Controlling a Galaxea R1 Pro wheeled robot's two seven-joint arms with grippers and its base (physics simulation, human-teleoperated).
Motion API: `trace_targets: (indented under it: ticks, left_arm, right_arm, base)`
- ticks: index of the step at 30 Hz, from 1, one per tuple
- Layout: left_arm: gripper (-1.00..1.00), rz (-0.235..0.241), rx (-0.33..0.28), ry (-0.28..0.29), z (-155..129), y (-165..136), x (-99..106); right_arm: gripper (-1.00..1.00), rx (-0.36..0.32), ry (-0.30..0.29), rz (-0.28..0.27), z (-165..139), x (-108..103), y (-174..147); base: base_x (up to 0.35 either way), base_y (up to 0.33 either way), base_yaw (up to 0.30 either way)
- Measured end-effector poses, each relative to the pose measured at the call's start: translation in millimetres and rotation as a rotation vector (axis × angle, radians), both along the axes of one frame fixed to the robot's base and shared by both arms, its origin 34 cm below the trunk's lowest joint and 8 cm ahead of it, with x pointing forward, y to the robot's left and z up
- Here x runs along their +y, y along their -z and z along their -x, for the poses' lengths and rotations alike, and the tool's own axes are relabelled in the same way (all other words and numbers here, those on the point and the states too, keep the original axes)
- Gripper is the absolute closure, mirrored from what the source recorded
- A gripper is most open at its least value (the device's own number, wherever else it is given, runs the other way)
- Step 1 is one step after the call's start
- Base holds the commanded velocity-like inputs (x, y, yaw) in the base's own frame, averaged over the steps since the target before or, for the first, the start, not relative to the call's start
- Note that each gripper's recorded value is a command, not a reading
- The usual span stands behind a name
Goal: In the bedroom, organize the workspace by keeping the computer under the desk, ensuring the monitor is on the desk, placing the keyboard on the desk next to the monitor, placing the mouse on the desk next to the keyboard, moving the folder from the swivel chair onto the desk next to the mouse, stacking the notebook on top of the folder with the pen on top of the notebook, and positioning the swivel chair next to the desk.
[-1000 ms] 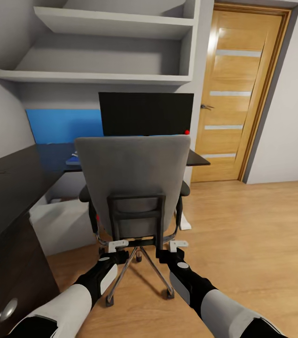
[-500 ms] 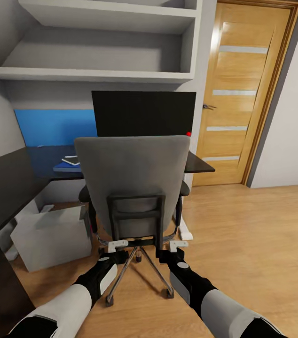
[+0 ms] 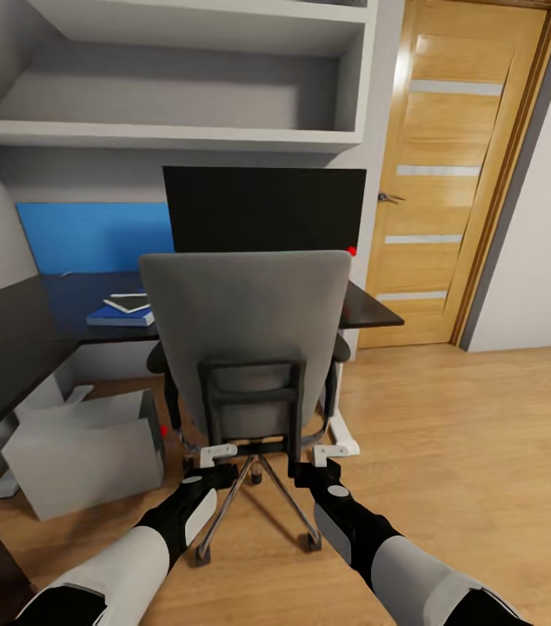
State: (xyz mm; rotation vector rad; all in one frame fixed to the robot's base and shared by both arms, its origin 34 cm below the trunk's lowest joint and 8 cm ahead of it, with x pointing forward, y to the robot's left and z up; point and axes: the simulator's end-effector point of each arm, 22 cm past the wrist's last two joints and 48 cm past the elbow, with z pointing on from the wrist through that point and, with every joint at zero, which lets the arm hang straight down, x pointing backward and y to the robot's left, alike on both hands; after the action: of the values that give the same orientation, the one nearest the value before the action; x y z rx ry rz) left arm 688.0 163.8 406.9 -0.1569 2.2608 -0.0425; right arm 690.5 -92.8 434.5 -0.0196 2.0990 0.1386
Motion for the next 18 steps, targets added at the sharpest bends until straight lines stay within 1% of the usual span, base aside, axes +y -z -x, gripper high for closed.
trace_targets:
  ticks: [4, 11, 18]
  left_arm:
    - [-1.00, 0.000, 0.000, 0.000, -0.1, 0.1, 0.1]
    - [-1.00, 0.000, -0.001, -0.001, -0.2, 0.0, 0.1]
    - [-1.00, 0.000, -0.003, 0.001, -4.1, -15.7, -0.2]
  right_arm:
    - [-1.00, 0.000, 0.000, 0.000, 0.0, 0.0, 0.2]
    - [-1.00, 0.000, 0.000, 0.000, 0.0, -0.1, 0.3]
    - [-1.00, -0.005, 0.001, 0.000, -4.2, -0.2, -16.0]
  base:
    - [-0.276, 0.000, 0.000]
    - [-0.328, 0.000, 0.000]
    - [-0.334, 0.000, 0.000]
